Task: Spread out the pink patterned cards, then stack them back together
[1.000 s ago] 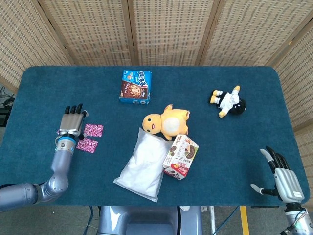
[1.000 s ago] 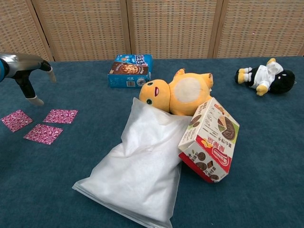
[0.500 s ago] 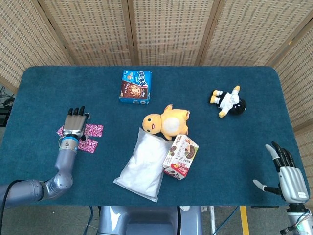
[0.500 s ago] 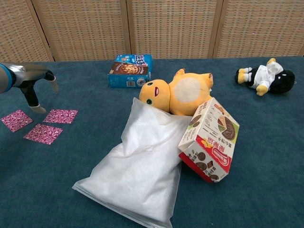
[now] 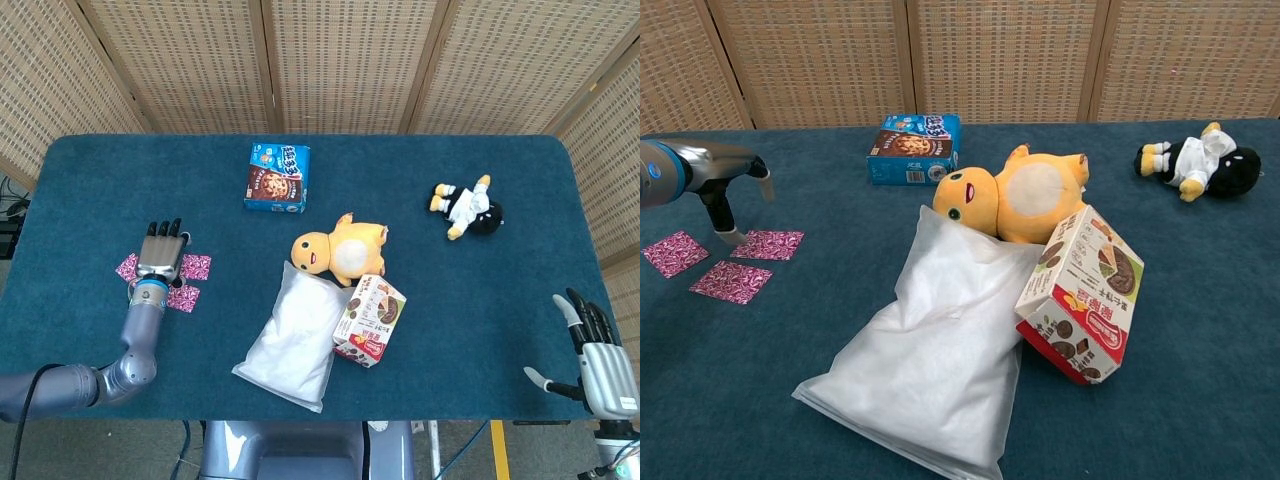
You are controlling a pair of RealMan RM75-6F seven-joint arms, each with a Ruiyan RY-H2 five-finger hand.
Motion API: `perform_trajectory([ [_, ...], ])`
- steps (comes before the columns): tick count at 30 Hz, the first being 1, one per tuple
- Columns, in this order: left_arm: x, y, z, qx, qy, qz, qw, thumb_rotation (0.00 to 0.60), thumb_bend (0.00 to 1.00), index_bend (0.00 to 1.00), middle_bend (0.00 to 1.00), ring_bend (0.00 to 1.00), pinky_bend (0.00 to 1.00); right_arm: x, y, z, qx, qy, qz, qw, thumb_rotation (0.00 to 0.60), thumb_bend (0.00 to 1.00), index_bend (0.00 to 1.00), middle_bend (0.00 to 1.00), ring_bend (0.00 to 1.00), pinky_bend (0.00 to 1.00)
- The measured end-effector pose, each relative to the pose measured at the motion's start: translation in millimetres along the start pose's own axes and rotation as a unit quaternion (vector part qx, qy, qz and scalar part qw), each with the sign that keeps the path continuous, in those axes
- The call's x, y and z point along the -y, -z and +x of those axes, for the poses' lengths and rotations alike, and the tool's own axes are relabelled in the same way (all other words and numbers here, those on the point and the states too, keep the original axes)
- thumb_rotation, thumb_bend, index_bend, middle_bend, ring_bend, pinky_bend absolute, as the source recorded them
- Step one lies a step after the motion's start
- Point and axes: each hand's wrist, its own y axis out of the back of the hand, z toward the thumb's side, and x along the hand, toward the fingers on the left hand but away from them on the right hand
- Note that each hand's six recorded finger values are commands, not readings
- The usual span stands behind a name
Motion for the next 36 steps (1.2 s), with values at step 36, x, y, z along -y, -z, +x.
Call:
perform_trajectory([
  [36, 24.9, -10.1, 27.7, -0.007, 0.005, 0.047, 0.9989, 0.6, 0.27, 0.29, 0.0, 0.0, 0.0, 5.0, 6.0, -3.6, 0.011, -0.007, 0.0, 0.9999, 0.6, 0.11, 0.04, 0.0, 0.0, 0.0],
])
